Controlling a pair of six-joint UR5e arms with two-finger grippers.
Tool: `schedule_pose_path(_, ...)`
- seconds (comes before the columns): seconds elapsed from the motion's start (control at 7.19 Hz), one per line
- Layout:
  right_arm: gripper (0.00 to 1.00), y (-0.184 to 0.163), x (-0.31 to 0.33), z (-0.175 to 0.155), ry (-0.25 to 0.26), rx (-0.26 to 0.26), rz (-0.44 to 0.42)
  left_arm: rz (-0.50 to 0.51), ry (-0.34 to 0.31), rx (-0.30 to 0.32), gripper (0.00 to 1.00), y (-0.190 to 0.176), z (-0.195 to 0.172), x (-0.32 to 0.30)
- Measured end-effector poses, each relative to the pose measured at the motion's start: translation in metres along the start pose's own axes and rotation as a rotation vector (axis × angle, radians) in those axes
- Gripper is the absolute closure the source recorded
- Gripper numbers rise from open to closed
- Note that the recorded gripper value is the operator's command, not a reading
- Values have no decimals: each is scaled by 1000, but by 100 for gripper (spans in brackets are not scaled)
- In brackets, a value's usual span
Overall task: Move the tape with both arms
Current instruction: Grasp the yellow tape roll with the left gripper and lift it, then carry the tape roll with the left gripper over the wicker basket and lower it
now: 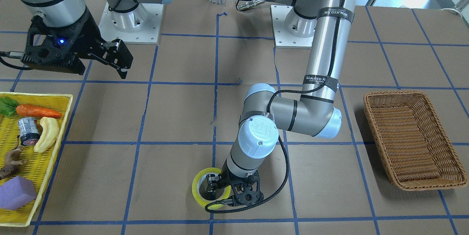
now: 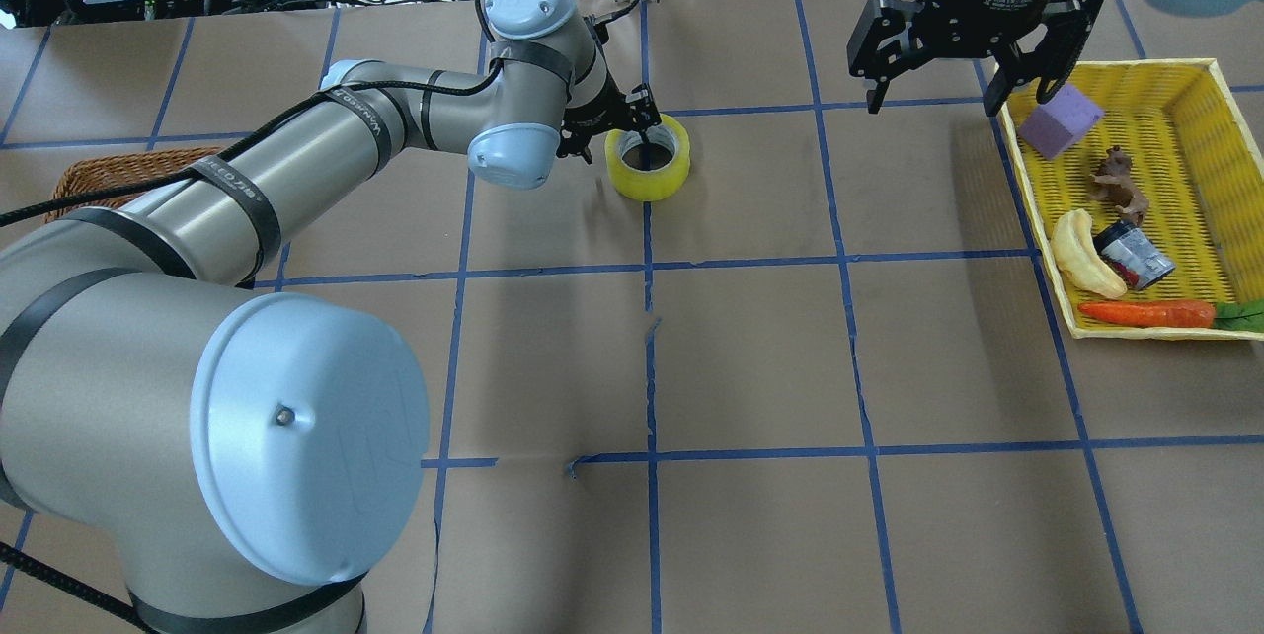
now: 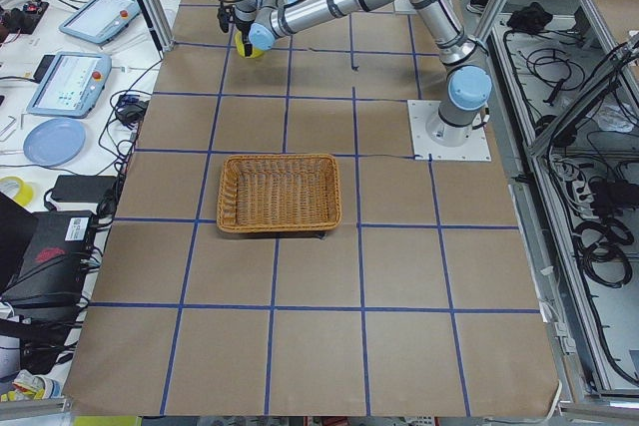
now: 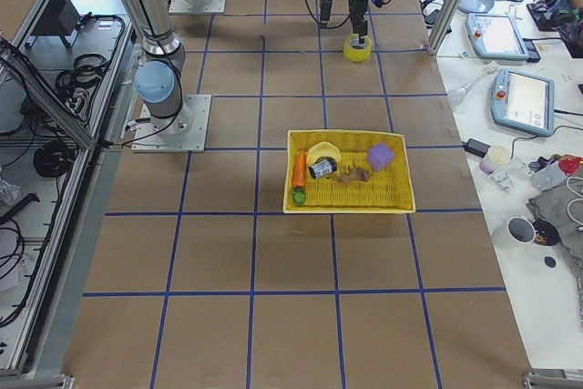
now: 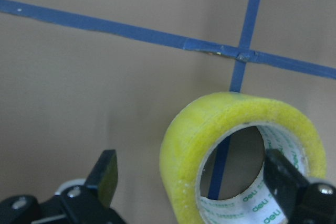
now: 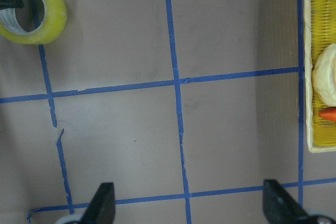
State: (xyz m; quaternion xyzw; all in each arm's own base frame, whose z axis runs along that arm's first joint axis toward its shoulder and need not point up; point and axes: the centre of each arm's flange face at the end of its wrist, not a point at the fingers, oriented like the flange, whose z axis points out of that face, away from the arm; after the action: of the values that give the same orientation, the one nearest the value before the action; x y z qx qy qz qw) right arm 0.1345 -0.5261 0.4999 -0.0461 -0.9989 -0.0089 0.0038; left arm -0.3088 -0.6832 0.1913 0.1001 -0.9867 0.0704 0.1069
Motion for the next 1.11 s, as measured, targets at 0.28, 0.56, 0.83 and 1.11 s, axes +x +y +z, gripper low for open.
schedule_pose_path(0.28, 0, 1, 0, 2, 1, -4, 0, 20, 2, -7, 100, 3, 3, -1)
schedule_pose_path(0.56, 0, 1, 0, 3, 0, -5, 1, 45, 3, 1, 100, 0, -16, -1)
schedule_pose_path(0.83, 0, 1, 0, 3, 0, -5, 2, 73, -19, -15, 100, -14, -57, -22)
schedule_pose_path(1.11, 0, 1, 0, 2, 1, -3, 2, 97, -85, -48, 100, -45, -130, -105)
